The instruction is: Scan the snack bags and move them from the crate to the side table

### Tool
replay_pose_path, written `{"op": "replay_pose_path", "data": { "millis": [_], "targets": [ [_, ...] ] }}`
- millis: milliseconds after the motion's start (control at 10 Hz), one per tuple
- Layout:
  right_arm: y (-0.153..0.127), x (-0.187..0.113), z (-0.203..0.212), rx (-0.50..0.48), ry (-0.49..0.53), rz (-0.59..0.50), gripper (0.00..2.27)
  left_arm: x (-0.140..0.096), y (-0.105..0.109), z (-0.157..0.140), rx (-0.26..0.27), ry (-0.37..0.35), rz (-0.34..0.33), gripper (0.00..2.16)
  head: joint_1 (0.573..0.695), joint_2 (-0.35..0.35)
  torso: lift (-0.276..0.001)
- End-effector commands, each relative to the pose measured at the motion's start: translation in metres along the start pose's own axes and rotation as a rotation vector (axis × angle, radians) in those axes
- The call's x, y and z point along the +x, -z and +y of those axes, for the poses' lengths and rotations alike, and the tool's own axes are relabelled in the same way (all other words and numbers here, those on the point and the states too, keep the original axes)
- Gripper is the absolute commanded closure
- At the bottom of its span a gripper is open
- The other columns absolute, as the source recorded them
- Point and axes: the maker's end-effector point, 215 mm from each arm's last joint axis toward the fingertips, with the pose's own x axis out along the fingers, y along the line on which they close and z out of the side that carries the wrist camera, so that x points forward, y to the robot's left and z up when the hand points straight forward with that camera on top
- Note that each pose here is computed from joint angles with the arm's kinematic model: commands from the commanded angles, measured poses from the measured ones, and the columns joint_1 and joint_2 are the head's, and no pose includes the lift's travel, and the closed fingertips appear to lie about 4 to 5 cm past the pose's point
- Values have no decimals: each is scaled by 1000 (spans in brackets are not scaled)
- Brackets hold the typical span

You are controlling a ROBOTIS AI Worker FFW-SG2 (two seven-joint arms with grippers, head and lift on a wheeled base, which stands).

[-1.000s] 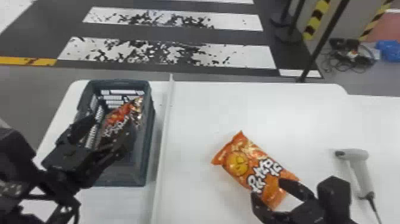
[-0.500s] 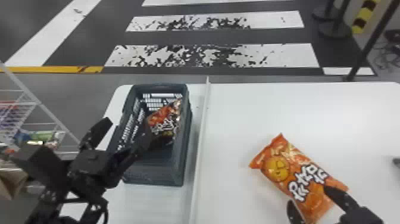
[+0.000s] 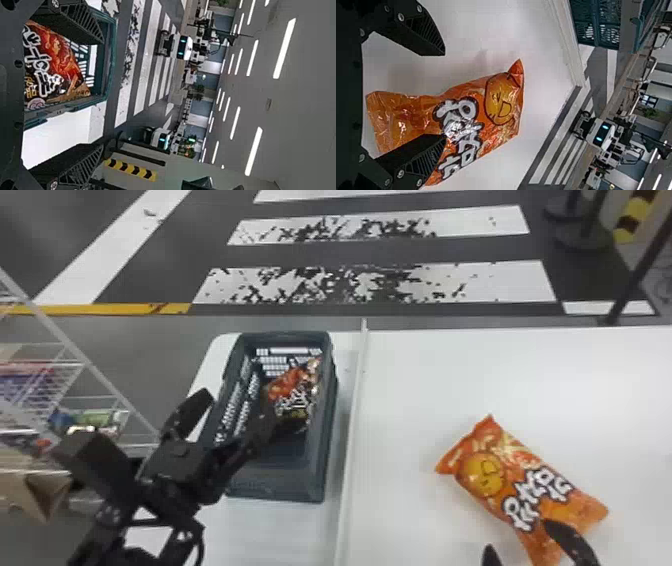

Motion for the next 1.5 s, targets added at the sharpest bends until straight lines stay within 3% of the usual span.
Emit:
{"op": "replay_pose_path", "data": {
  "millis": [0,100,200,300,400,800,1100,1400],
  "targets": [
    [6,11,-4,-52,25,30,373,0,2,-2,-8,14,2,70,695,181,-87],
    [4,14,-9,-65,45,30,535,1,1,-4,-6,24,3,73,695,170,-87],
    [2,14,-13,-86,65,30,1420,0,0,-8,-21,45,0,73,695,159,-87],
    [-7,13,-19,-89,88,3,2111,0,0,-9,-23,52,-1,73,695,146,-87],
    [-19,9,-26,-99,111,-39,2236,0,1,-9,-27,55,1,73,695,139,-87],
    [-51,-5,-49,-70,149,-140,2236,0,2,-13,-41,74,-1,73,695,122,-87],
    [-97,-15,-89,232,17,-111,2236,0,1,-21,-49,97,-4,73,695,117,-87],
    [-120,-29,-112,583,-120,-35,2240,1,4,-29,-52,112,3,73,695,73,-87]
  ]
}}
